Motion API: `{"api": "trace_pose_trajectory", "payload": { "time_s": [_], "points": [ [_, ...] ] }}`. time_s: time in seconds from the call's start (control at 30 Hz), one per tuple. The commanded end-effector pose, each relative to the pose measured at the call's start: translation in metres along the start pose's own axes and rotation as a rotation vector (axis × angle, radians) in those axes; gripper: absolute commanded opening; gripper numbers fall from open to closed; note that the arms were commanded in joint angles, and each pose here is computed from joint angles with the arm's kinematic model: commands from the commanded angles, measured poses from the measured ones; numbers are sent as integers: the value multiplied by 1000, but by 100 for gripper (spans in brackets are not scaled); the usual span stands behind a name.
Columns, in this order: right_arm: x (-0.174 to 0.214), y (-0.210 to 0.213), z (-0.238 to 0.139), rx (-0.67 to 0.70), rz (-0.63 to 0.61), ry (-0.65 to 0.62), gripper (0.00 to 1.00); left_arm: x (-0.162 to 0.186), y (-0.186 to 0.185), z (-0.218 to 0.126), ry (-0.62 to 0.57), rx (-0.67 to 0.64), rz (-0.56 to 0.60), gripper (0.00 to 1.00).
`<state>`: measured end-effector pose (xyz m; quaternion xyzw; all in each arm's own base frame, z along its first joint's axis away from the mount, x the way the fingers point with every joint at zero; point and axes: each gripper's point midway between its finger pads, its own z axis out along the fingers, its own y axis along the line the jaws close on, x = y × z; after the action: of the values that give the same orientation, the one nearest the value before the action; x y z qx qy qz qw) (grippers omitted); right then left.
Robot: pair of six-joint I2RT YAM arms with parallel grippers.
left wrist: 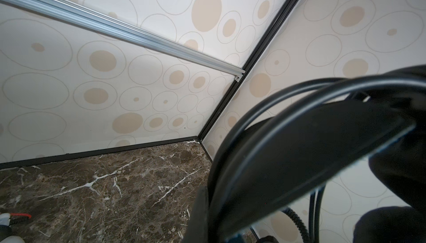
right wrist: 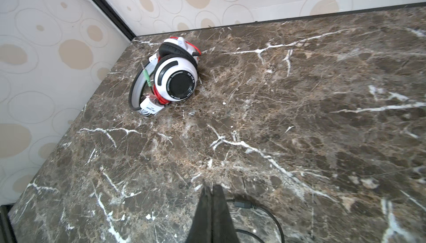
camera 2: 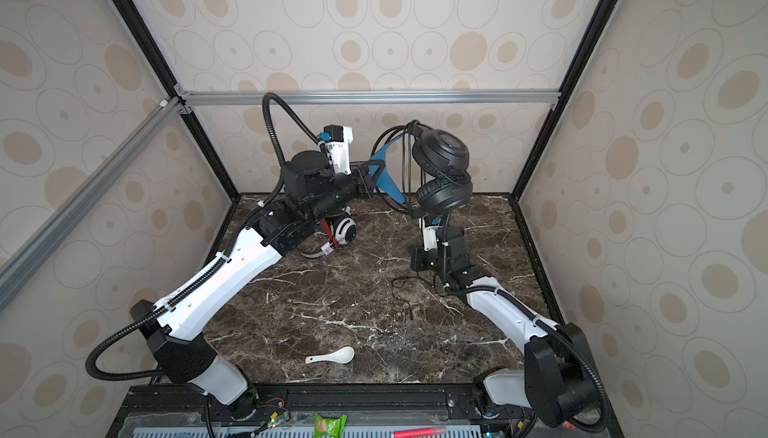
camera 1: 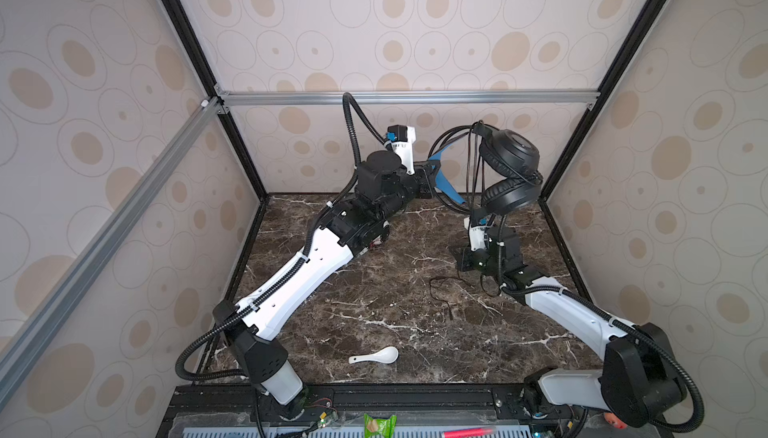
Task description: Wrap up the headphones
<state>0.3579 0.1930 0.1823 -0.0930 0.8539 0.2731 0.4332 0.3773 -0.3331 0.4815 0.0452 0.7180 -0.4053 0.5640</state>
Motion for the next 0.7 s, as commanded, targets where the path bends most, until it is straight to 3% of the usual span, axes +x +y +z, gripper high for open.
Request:
{"api": "trace_pose_trajectory", "payload": {
  "time_s": [0.0, 0.43, 0.67],
  "points": [
    [20, 13, 7, -41, 31, 37, 0, -88, -39, -29, -273, 134, -118, 0],
    [40, 27, 28, -79, 71, 63, 0, -88, -40, -28, -290, 155, -164, 0],
    [45, 32, 20, -70, 45, 82, 0, -97, -11, -34, -340, -7, -116, 0]
  ]
}}
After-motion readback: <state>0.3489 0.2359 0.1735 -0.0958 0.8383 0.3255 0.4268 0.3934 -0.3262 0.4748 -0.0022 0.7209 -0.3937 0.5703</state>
